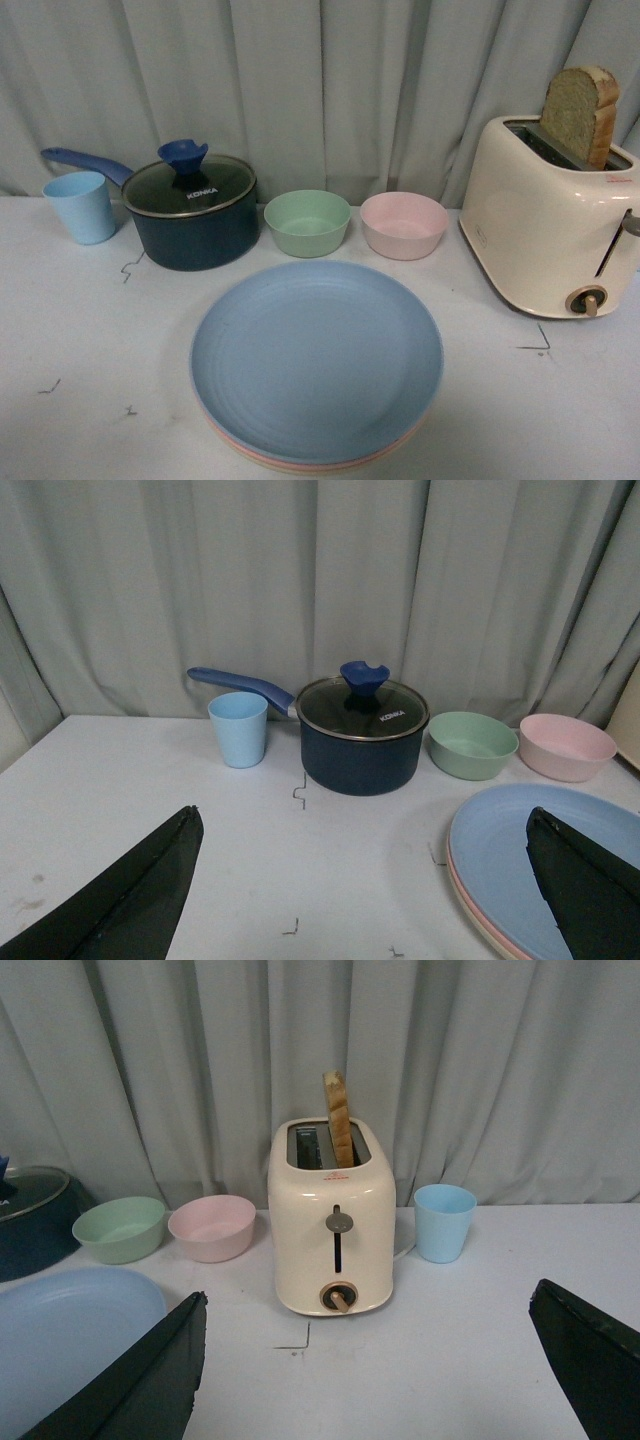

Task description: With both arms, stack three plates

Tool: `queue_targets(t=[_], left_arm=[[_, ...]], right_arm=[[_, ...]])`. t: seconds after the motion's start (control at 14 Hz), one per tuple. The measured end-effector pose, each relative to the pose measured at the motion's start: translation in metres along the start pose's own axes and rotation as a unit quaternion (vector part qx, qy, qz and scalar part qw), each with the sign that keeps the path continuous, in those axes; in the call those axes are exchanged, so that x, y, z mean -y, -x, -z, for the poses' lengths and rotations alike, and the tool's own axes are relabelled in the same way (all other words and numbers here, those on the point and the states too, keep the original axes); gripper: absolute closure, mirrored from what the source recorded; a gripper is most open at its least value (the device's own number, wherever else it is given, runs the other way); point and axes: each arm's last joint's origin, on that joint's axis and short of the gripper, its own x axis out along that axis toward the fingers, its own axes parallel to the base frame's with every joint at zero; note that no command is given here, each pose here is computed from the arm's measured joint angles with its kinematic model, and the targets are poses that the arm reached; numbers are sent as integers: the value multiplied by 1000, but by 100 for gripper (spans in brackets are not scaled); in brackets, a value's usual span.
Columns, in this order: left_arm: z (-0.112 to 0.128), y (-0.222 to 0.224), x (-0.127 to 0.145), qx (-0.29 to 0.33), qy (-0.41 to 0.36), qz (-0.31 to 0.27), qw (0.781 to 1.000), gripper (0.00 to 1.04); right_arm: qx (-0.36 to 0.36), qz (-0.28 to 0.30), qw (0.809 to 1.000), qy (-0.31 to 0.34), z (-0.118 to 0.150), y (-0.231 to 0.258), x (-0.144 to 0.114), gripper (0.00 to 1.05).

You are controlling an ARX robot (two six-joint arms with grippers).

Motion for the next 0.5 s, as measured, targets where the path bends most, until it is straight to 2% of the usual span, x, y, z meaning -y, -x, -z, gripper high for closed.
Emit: queue_targets(t=[0.5], left_arm=[[0,0,0,0,0,0,1000,7]], right_arm=[[0,0,1000,0,0,0,0,6]])
